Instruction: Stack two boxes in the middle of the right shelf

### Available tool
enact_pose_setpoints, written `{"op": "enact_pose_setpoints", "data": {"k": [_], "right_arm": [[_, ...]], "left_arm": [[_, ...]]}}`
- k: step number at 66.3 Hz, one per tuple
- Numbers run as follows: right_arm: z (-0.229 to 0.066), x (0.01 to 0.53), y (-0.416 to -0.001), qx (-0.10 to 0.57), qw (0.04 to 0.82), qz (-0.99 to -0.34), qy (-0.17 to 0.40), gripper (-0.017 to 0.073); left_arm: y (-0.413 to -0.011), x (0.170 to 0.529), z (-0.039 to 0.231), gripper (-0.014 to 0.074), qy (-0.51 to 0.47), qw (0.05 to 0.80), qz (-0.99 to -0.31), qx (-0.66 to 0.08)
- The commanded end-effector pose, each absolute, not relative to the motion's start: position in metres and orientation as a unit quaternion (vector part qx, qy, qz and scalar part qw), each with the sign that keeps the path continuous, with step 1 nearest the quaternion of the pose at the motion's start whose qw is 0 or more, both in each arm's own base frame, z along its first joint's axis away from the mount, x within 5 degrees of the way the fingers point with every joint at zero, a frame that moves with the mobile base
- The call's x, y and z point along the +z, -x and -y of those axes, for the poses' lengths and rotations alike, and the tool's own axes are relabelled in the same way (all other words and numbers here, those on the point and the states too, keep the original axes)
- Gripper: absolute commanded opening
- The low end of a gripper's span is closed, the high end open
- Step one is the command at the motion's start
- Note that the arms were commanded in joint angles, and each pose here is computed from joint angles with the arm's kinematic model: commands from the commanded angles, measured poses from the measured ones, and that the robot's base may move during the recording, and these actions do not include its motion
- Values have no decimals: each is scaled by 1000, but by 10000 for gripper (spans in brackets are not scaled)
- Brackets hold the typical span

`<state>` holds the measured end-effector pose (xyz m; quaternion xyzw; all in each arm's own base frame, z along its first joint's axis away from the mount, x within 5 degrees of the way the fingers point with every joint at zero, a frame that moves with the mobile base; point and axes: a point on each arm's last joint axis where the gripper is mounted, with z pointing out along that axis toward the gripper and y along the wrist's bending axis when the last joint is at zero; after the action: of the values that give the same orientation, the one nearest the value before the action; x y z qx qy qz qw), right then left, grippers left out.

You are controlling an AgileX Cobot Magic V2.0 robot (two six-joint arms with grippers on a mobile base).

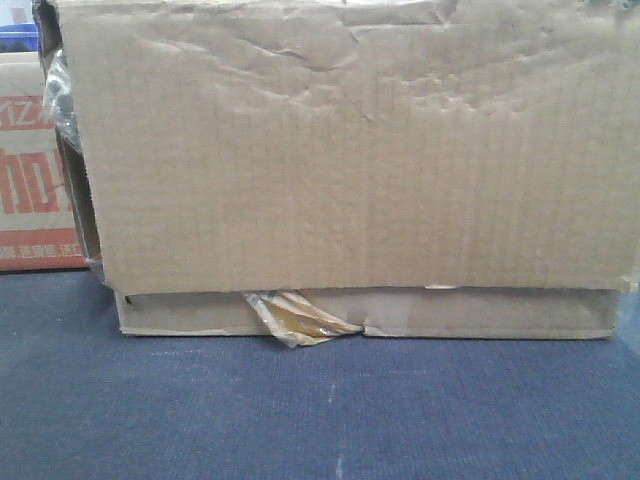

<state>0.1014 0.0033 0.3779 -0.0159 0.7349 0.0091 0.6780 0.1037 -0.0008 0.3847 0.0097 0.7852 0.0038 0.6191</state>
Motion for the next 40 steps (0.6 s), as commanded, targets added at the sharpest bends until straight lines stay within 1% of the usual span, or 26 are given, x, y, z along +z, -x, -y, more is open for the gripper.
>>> {"op": "enact_pose_setpoints", "data": {"k": [1,7,11,20,27,34,40], "right_arm": [[-4,384,-102,5,696,-718,21,558],[-4,384,-102,6,696,-718,23,558],[-4,384,-102,6,696,-718,23,558],[-4,384,-102,6,696,-718,23,558],[-5,384,-102,9,696,-718,28,558],[-6,384,-102,10,696,-718,30,558],[-6,384,-102,10,696,-718,30,558]], "left_arm": [[-120,383,2,551,-16,574,-819,3],[-138,386,3,552,-16,525,-851,3],[-156,390,3,550,-16,493,-870,4],[-196,405,2,550,-11,451,-892,7],[-229,419,-8,550,10,420,-907,15],[-258,433,-22,547,-7,394,-919,17],[-282,430,-36,547,-14,356,-934,22]]}}
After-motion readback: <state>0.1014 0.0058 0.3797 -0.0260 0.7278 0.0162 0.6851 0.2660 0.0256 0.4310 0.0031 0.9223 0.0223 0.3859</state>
